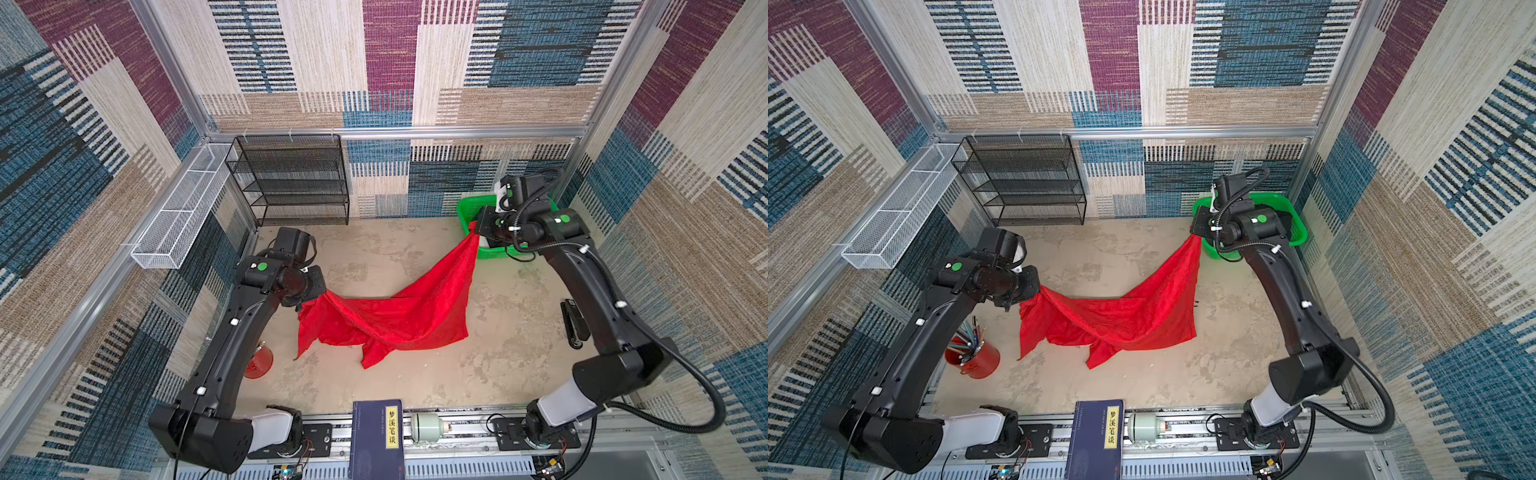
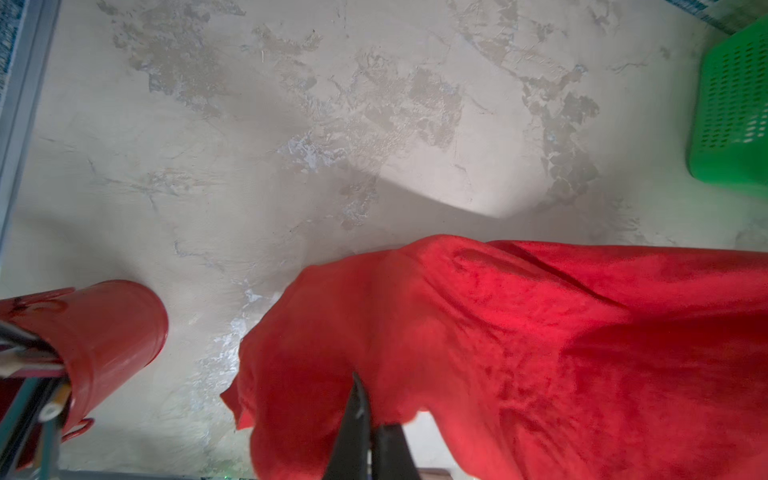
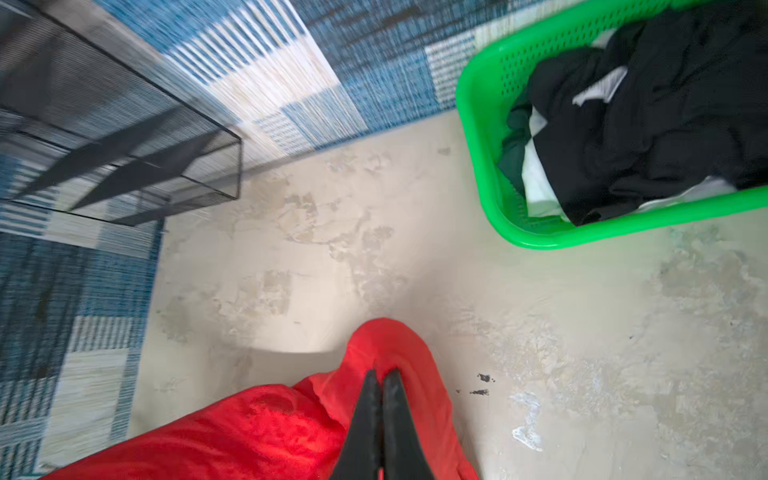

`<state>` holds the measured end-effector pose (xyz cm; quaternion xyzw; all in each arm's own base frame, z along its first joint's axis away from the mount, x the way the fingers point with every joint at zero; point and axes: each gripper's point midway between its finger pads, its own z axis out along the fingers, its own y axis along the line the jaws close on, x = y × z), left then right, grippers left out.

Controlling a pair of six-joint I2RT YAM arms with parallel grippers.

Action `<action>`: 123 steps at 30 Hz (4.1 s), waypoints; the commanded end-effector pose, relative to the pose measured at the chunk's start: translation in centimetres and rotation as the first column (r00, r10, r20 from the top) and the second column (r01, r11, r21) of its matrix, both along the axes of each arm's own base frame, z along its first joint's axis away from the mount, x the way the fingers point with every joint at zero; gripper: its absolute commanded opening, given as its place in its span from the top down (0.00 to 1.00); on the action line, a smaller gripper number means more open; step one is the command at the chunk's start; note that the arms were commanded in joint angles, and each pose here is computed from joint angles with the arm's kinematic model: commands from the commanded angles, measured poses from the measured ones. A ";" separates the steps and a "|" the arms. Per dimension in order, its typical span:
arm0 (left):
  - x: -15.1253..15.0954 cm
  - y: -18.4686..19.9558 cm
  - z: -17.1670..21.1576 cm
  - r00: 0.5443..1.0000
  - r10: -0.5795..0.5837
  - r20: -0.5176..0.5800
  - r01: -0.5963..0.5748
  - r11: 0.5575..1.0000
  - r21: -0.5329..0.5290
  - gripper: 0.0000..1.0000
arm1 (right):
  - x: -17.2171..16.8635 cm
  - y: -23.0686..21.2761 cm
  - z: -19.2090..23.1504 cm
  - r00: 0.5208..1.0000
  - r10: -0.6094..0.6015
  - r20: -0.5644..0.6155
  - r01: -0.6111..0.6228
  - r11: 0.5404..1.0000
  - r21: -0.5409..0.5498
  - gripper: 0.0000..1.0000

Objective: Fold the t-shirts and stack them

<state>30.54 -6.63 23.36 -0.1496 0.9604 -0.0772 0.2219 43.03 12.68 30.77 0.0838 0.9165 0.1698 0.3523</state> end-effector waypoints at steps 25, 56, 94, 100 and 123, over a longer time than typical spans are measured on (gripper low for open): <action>-5.9 -1.5 -11.3 0.957 0.114 -0.268 -0.142 0.986 -0.085 0.43 | 2.2 2.8 -2.1 0.988 0.146 0.053 -0.142 0.988 -0.064 0.18; -4.9 -2.2 -17.6 0.960 0.035 -0.277 -0.061 0.995 -0.084 0.58 | -10.1 1.7 -12.2 0.981 0.114 -0.155 -0.088 0.982 0.167 0.16; -3.6 -2.6 -20.9 0.928 0.035 -0.371 -0.060 0.997 -0.055 0.96 | -9.9 -0.8 -16.6 0.972 0.070 -0.222 -0.037 0.988 0.149 0.17; -4.6 -1.7 -17.7 0.938 0.039 -0.344 -0.052 0.998 -0.030 1.00 | -9.3 -0.9 -17.5 0.974 0.071 -0.216 -0.040 0.988 0.146 0.18; -5.6 0.0 -1.4 0.989 0.122 -0.084 -0.128 0.989 -0.069 1.00 | -1.3 0.5 -25.4 0.959 0.087 -0.268 -0.060 0.992 0.108 0.45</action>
